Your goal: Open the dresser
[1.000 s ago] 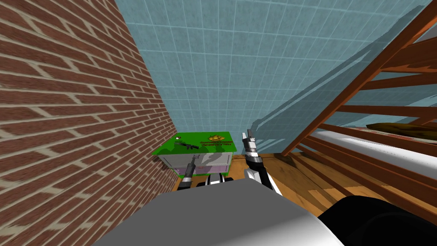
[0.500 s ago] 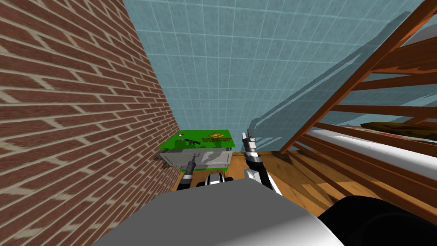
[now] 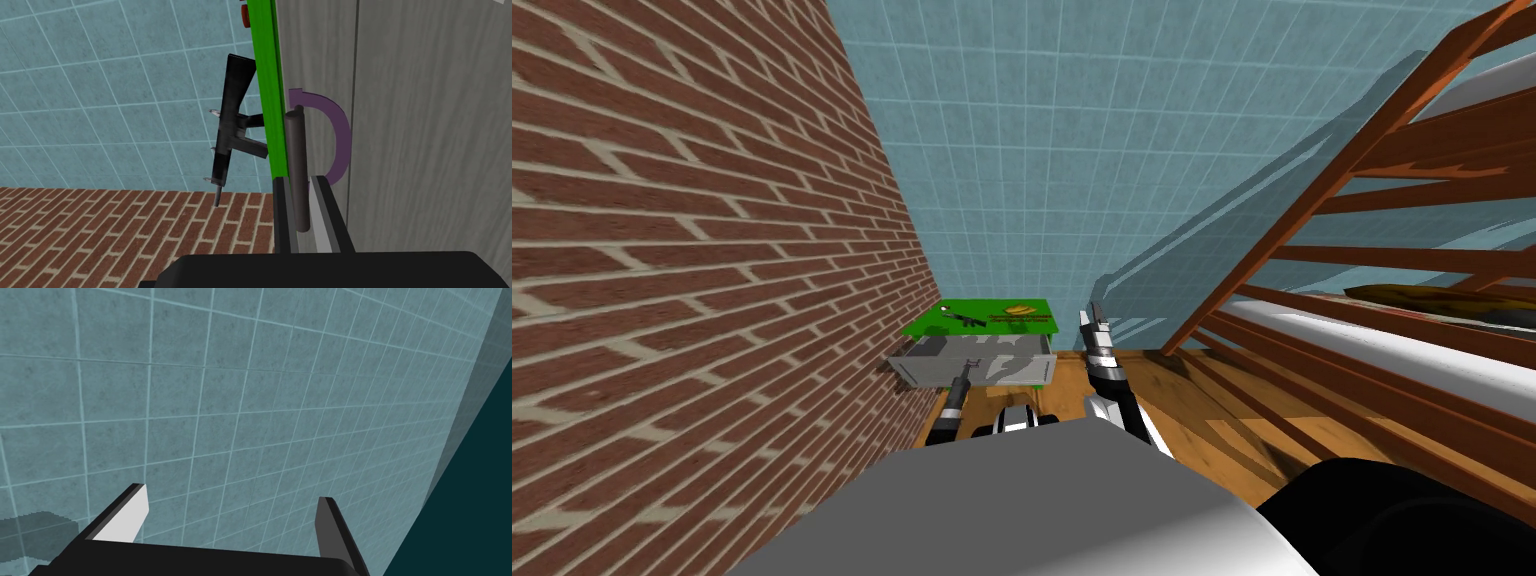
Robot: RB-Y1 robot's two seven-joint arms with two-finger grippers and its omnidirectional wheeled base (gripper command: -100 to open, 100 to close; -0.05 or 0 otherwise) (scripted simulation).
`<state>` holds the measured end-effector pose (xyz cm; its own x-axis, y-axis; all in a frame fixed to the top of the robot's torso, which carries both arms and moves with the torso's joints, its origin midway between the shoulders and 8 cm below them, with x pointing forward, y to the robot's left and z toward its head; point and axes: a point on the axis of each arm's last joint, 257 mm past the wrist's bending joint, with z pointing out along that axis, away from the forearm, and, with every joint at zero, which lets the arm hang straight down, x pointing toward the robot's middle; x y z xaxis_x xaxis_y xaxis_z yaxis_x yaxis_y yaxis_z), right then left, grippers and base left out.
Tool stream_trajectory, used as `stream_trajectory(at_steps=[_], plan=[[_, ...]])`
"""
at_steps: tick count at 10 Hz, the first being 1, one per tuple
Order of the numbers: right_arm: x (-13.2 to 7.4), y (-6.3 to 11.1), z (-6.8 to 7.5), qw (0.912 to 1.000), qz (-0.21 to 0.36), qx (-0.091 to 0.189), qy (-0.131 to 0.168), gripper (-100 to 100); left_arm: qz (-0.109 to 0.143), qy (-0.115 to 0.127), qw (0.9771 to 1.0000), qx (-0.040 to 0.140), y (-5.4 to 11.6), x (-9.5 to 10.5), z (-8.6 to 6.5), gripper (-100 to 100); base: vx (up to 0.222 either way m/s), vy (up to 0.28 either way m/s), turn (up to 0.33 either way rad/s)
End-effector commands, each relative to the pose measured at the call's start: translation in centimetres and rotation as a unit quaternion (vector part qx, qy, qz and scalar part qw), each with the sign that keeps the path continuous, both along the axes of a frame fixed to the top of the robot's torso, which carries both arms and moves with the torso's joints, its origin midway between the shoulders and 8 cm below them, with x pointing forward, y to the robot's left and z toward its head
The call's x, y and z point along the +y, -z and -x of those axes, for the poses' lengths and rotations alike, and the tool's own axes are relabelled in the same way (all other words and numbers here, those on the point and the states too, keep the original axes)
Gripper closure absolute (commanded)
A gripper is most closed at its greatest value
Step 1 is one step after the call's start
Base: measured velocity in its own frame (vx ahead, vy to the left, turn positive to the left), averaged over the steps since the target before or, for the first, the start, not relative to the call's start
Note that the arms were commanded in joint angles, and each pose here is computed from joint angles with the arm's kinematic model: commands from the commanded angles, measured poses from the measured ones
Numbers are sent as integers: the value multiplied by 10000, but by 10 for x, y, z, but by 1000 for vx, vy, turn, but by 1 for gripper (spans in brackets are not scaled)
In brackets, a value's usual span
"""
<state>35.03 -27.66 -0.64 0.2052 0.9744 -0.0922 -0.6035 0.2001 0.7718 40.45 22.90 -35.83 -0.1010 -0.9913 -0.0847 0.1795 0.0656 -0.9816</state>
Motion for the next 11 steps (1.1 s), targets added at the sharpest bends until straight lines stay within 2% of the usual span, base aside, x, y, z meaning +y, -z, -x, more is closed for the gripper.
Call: stream_trajectory(at_steps=[1, 2, 10, 11], plan=[[0, 0, 0, 10000, 0, 0, 0, 0, 1, 14, 10000, -34, -11, 2, -20, -100, -167, -15, 11], [0, 0, 0, 10000, 0, 0, 0, 0, -1, 11, 10000, -11, -10, 2, -20, -100, -81, -7, 5], [0, 0, 0, 10000, 0, 1, 0, 0, 26, 10, 10000, -12, -56, 8, -98, -100, -86, -4, -3], [0, 0, 0, 10000, 0, 1, 0, 0, 19, 0, 10000, 55, -47, 8, -89, -100, -42, -4, 2]])
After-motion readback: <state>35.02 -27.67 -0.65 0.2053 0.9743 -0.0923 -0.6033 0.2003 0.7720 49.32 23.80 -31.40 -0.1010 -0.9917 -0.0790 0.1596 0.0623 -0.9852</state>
